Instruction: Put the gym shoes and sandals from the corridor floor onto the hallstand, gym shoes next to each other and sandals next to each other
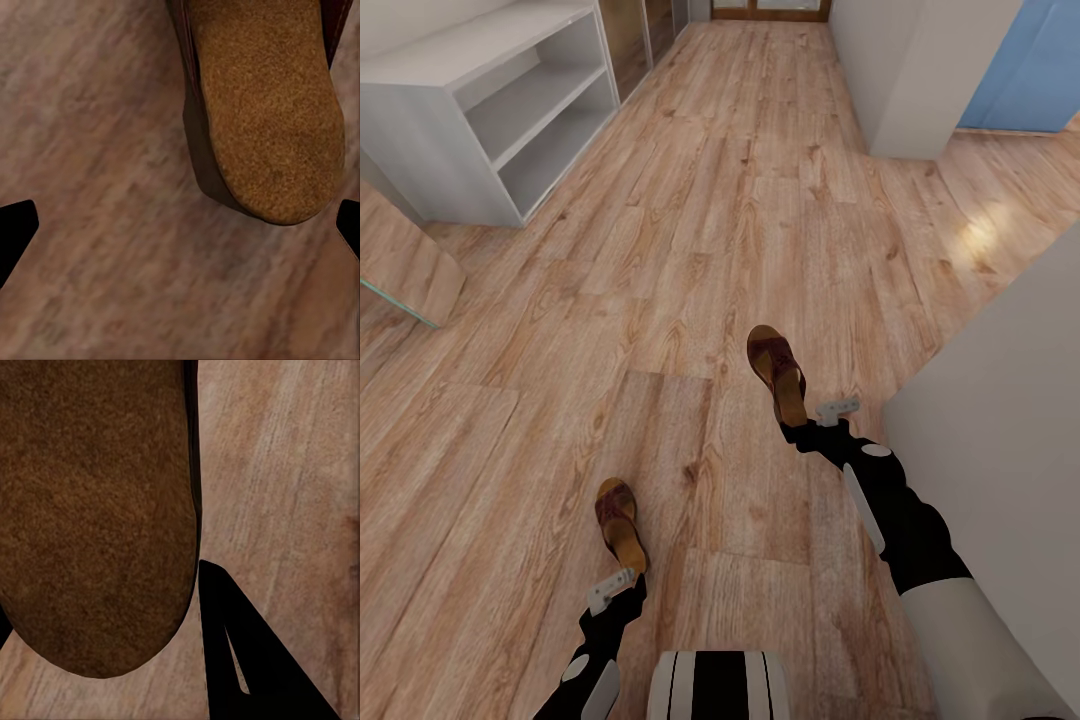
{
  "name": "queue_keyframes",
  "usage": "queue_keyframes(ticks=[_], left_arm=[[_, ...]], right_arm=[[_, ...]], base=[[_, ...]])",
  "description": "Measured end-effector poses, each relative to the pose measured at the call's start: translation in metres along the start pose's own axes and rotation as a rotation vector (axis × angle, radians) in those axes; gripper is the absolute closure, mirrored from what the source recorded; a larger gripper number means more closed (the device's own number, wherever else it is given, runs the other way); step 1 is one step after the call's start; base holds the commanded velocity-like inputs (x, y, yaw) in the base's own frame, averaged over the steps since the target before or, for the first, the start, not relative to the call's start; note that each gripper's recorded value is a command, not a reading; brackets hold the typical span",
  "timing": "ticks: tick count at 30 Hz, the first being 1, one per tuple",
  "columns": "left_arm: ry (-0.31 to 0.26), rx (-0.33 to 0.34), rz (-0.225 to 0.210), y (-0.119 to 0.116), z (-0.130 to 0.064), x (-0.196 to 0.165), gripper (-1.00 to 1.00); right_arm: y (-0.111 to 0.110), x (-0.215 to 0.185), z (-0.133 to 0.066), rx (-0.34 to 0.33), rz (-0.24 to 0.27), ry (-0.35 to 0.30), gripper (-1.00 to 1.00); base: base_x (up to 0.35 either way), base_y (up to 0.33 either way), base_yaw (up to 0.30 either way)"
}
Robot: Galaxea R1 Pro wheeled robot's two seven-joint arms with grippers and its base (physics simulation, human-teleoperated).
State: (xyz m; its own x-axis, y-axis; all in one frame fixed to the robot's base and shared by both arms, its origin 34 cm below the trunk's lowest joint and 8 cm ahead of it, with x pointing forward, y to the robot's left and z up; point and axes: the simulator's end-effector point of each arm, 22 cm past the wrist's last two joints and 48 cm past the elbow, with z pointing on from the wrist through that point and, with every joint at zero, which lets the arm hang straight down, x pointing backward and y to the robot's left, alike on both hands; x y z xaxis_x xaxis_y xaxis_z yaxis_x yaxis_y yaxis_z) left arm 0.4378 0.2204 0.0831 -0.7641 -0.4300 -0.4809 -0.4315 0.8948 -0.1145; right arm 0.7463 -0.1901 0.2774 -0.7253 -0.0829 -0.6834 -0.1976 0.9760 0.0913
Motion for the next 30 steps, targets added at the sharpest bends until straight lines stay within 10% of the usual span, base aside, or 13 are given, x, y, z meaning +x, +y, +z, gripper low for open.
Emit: queue_keyframes(ticks=[30], left_arm=[[0.0, 0.002, -0.001, -0.0004, -0.0001, -0.0001, -1.0]], right_arm=[[0.0, -0.0001, -0.0001, 0.0, 0.0, 0.0, 1.0]], base=[[0.054, -0.025, 0.0]])
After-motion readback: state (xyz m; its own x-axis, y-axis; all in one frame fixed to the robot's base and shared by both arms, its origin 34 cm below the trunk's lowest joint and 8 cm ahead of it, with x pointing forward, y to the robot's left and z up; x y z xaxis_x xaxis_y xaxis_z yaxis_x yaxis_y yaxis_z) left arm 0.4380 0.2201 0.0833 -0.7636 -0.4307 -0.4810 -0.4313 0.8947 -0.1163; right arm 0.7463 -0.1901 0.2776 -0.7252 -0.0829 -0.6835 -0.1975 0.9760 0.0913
